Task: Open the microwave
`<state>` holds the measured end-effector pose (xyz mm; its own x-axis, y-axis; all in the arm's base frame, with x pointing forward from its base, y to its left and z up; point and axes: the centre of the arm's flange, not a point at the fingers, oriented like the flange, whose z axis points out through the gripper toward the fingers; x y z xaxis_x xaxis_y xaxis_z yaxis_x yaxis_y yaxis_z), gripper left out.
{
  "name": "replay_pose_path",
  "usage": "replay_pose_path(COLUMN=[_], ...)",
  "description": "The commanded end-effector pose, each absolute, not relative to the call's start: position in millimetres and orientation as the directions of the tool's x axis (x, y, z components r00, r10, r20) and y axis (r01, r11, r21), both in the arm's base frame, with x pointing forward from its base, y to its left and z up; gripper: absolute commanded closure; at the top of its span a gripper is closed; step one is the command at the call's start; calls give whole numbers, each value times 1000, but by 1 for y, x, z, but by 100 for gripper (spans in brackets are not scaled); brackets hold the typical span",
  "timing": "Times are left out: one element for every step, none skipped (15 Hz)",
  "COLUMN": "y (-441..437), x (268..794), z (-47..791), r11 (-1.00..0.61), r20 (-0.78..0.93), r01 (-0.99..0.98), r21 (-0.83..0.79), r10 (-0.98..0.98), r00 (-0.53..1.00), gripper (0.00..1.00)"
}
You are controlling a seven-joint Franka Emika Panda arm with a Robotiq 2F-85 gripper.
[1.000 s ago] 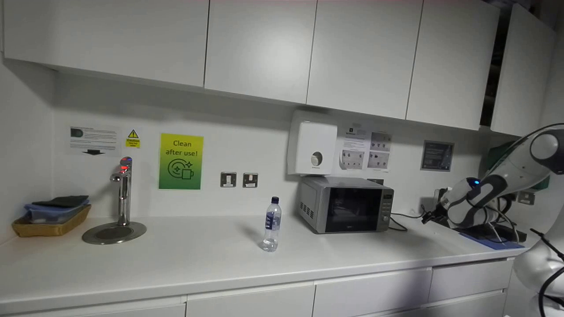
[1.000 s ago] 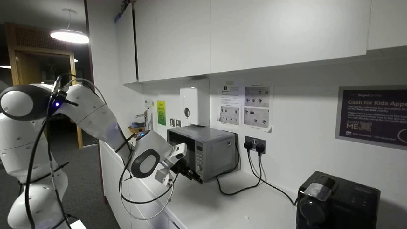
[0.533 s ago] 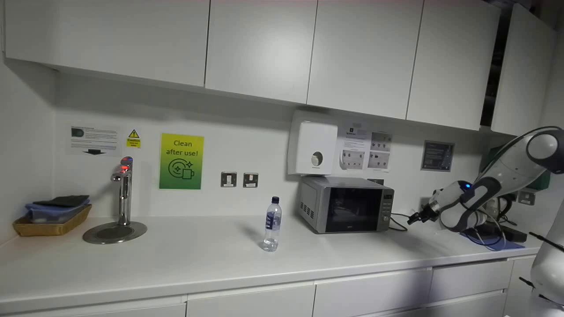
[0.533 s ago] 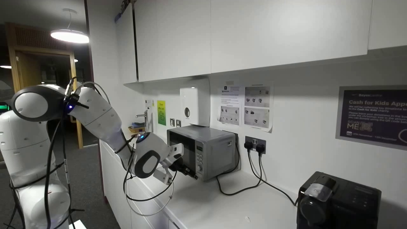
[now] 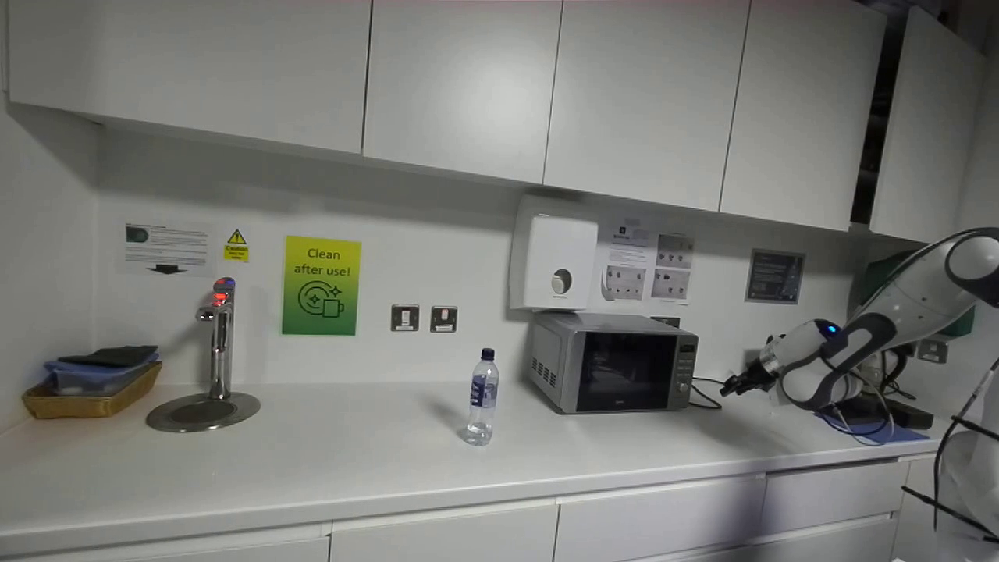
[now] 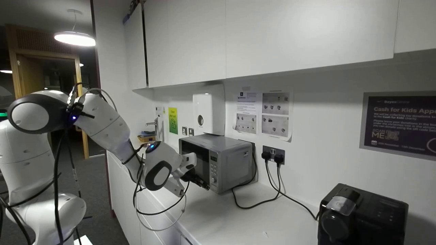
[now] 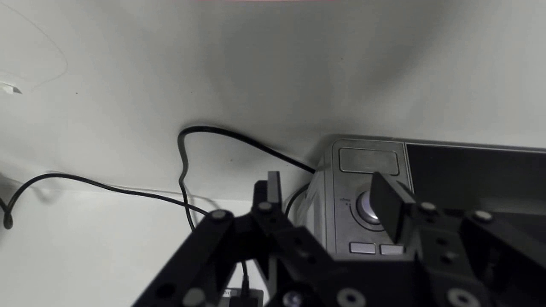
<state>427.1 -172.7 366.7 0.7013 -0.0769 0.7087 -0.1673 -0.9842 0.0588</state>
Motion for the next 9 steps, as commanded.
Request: replay_pose_path(y=[-215, -217, -218, -218, -218, -217, -217, -216, -215], x=[453, 455, 458, 461, 466, 469, 474, 477, 479], z=[362, 361, 360, 358, 355, 354, 350, 348, 345], r11=[-990, -990, -990, -991, -991, -992, -992, -992, -993], r20=[733, 734, 735, 735, 732, 729, 725, 720, 715], r01=[-138, -138, -137, -135, -133, -129, -126, -122, -119], r21=[33, 29, 23, 20, 14, 10, 9, 9, 10], r10=[-69, -73, -76, -78, -80, -81, -80, -78, -77], r00=[677, 676, 674, 674, 677, 680, 684, 690, 695], gripper=[70, 80, 86, 92, 99, 100, 100, 100, 100])
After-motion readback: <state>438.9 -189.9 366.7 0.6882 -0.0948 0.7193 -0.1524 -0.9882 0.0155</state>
